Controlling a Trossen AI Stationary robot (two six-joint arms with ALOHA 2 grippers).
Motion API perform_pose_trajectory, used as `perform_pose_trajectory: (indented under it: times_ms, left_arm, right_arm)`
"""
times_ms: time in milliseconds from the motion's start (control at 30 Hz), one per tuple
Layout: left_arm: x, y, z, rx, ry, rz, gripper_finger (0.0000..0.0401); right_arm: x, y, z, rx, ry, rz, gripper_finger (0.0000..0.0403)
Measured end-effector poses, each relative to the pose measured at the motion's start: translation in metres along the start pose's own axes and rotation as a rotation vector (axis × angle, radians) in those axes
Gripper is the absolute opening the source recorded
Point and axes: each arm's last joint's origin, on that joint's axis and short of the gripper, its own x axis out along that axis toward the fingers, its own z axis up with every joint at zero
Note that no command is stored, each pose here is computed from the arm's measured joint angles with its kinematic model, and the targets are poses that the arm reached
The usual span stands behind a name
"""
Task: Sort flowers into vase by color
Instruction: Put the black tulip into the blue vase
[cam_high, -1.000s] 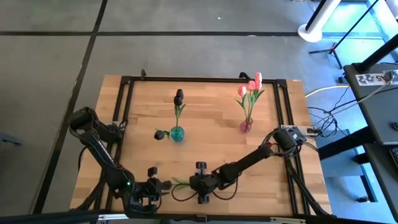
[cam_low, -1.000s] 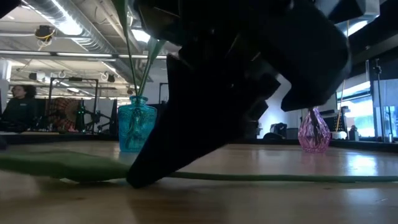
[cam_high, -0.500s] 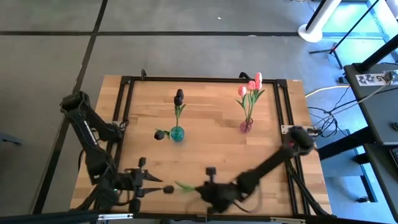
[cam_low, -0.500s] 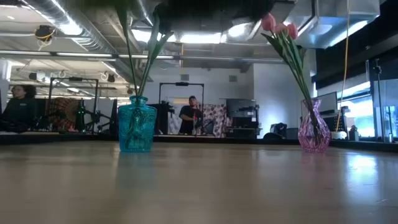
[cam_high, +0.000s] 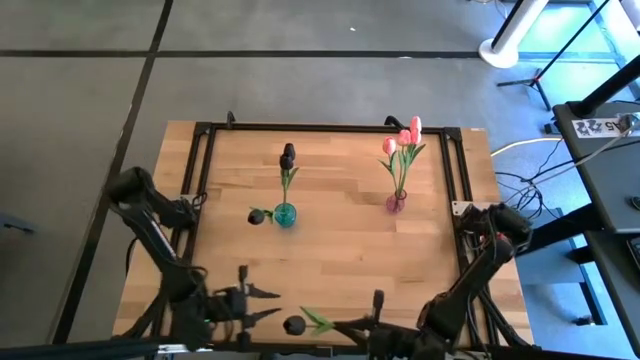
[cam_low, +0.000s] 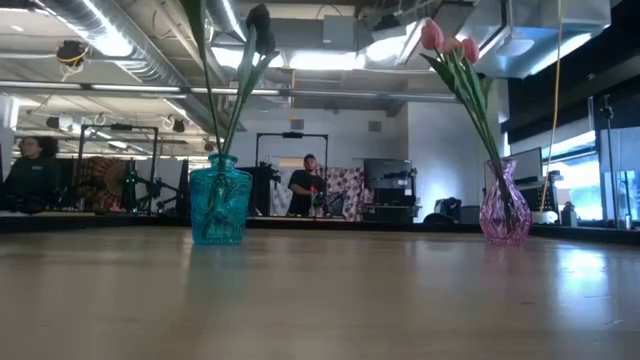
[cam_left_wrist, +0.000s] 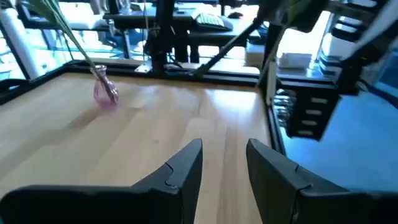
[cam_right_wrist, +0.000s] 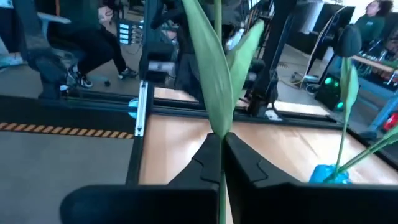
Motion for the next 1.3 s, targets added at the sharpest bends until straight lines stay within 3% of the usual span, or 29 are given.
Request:
perform_pose_trajectory:
  times_ms: [133,333,533,733,900,1067,1300]
  left_arm:
    - [0.036,-0.007,-0.006,-0.01,-0.062,0.008,0.0122]
    - [0.08,-0.014,-0.013,0.048,-0.253,-0.101,0.0122]
    - [0.08,-0.019,-0.011,0.128,-0.448,-0.175,0.0122]
    - [0.081,-0.014,0.001,0.103,-0.58,-0.249,0.0122]
    - [0.09,-0.006,0.007,0.112,-0.638,-0.303,0.0122]
    - [0.092,0.0,0.015,0.083,-0.723,-0.349,0.0121]
    - [0.091,0.0,0.023,0.084,-0.788,-0.374,0.007]
  right_arm:
    - [0.015,-0.008,0.001,-0.043,-0.001,0.004,0.0003]
    - [0.038,-0.023,0.002,-0.111,0.009,0.028,0.0002]
    - [0.032,-0.017,0.007,-0.167,-0.028,0.038,0.0002]
    - [0.03,-0.016,0.007,-0.186,-0.034,0.04,0.0002]
    - [0.035,-0.021,0.016,-0.11,-0.087,0.001,0.0002]
    - [0.036,-0.023,0.022,-0.119,-0.132,0.008,0.0002]
    - [0.035,-0.023,0.027,-0.075,-0.171,0.03,0.0002]
